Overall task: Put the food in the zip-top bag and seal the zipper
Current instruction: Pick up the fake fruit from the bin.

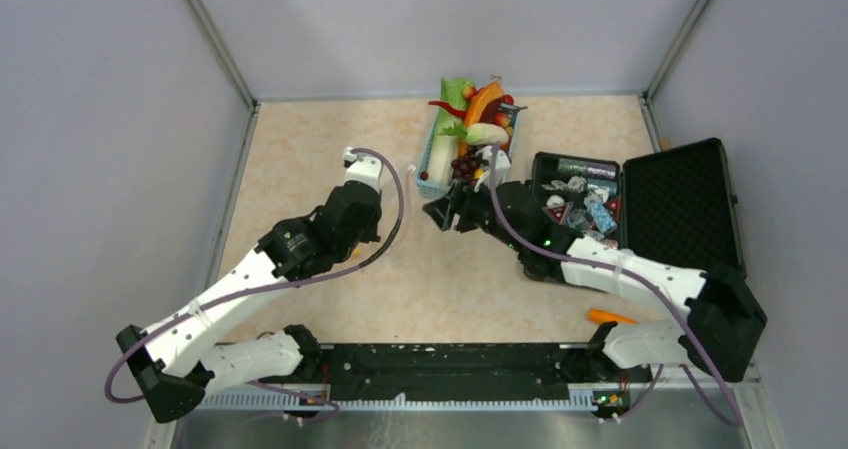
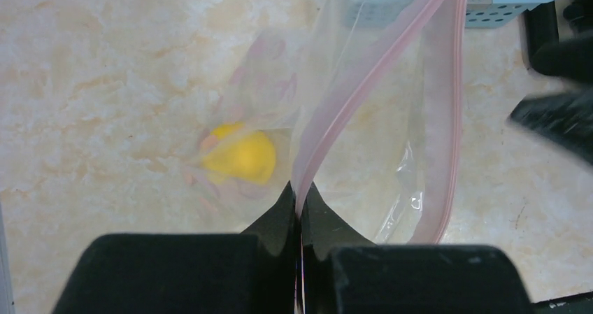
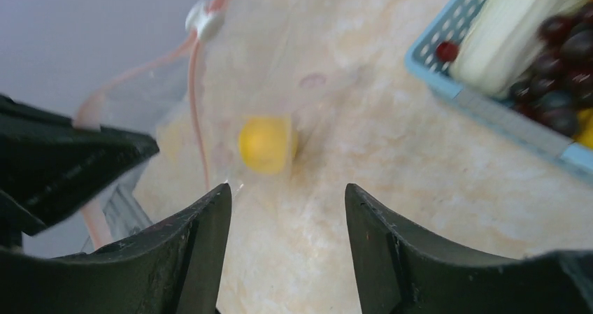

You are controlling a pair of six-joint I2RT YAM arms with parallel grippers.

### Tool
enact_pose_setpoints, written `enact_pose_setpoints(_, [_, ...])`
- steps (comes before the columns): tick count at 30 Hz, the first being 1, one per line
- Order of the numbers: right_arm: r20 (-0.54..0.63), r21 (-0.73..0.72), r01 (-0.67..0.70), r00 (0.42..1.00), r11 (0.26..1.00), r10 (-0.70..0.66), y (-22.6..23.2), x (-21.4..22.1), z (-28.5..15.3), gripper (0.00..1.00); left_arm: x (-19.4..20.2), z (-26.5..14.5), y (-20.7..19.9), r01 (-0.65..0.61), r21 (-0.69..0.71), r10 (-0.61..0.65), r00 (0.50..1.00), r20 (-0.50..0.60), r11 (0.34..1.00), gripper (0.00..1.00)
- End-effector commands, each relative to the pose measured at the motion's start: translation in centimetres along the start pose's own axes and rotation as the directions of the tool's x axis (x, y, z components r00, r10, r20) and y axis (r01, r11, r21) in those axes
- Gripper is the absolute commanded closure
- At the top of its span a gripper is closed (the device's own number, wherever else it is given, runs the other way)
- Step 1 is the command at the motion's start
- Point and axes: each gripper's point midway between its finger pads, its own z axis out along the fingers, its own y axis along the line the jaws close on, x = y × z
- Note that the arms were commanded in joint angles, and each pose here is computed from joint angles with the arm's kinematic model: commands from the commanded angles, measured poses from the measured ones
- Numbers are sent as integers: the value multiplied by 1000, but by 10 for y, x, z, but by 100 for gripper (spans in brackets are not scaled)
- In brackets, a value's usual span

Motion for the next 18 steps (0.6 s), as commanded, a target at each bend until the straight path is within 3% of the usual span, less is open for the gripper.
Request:
enact_pose_setpoints(1, [106, 7, 29, 994, 1000, -30, -11, -48, -18, 40, -1, 0, -5, 18, 40, -19, 1000, 23, 999, 100])
enact_pose_setpoints(7, [184, 197, -17, 983, 980, -20, -62, -78, -31, 40, 2, 5, -21, 41, 108, -43, 999, 18, 993, 100])
enact_pose_setpoints(10, [236, 314, -57, 972, 948, -19, -97, -90, -33, 34, 4, 7, -30, 49, 152, -52, 999, 16, 987, 100])
enact_pose_setpoints(18, [250, 369, -199, 962, 908, 109, -147, -99, 8, 34, 9, 12, -51, 75, 239, -75, 997, -9, 968, 100])
